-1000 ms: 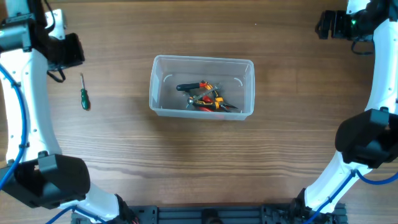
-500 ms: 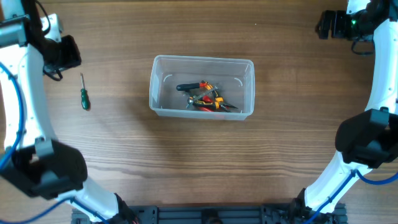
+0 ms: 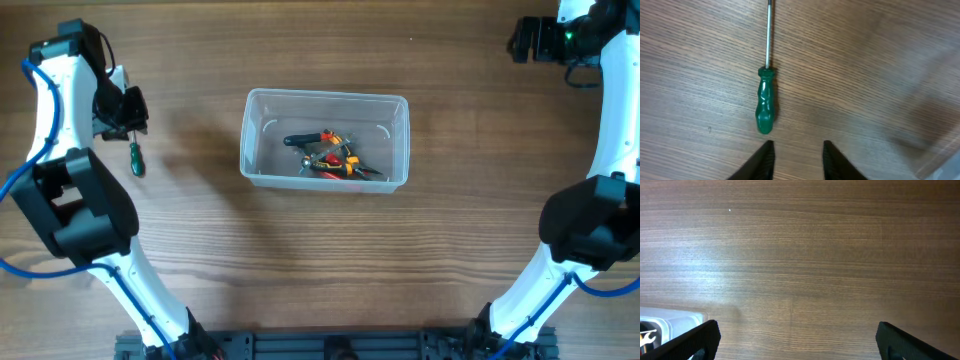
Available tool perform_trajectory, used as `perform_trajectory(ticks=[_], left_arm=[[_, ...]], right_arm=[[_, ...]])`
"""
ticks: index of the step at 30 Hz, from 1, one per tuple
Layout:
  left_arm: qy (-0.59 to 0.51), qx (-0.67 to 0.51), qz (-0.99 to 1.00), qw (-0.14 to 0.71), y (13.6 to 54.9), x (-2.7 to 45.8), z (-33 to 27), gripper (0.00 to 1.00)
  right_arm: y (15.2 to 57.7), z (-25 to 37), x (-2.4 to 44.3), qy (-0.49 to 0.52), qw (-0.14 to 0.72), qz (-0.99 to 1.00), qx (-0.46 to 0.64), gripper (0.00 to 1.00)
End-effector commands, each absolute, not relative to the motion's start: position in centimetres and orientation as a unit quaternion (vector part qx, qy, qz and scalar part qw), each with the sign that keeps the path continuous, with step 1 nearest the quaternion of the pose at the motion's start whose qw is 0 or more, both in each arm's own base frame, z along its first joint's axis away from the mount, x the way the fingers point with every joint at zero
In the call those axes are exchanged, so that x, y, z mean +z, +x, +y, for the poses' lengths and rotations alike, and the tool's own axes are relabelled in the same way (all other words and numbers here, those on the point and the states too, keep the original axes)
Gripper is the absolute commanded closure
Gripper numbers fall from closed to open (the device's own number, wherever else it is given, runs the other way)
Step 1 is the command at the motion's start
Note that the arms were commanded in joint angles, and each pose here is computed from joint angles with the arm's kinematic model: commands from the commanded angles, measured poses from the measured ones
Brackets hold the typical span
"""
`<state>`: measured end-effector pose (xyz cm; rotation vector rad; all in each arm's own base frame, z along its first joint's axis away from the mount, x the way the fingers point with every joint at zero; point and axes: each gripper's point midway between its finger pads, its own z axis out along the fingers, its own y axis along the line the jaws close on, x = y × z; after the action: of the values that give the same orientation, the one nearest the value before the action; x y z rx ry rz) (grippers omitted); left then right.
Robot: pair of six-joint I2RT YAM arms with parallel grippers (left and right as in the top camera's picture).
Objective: Pack container
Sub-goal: 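Lower the left gripper onto the green screwdriver handle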
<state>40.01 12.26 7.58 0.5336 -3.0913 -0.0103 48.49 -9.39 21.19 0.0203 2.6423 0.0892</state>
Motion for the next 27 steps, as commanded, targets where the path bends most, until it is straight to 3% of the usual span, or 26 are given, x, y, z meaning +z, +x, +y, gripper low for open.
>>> perform_trajectory(ticks=[1, 8, 13, 16, 27], left_arm=[[0.19, -0.009, -0.982, 0.022, 39.1, 6.3, 13.9, 0.74], [0.221, 0.008, -0.974, 0.041, 37.4, 5.3, 15.5, 0.8], [0.213, 0.016, -0.975, 0.056, 36.1, 2.4, 14.9, 0.75], [0.169, 0.045, -0.983, 0.05, 36.2, 1.5, 14.0, 0.65], [0.153, 0.043, -0.987, 0.003, 38.4, 1.2, 14.6, 0.65]], right_arm=[[48.5, -9.5, 21.0, 0.016, 0.245, 0.969, 0.032, 0.0], [48.5, -9.5, 21.0, 0.016, 0.245, 0.969, 0.032, 0.0], [48.5, -9.5, 21.0, 0.016, 0.245, 0.969, 0.032, 0.0], [48.5, -9.5, 21.0, 0.016, 0.245, 0.969, 0.032, 0.0], [48.5, -9.5, 21.0, 0.015, 0.245, 0.969, 0.032, 0.0]])
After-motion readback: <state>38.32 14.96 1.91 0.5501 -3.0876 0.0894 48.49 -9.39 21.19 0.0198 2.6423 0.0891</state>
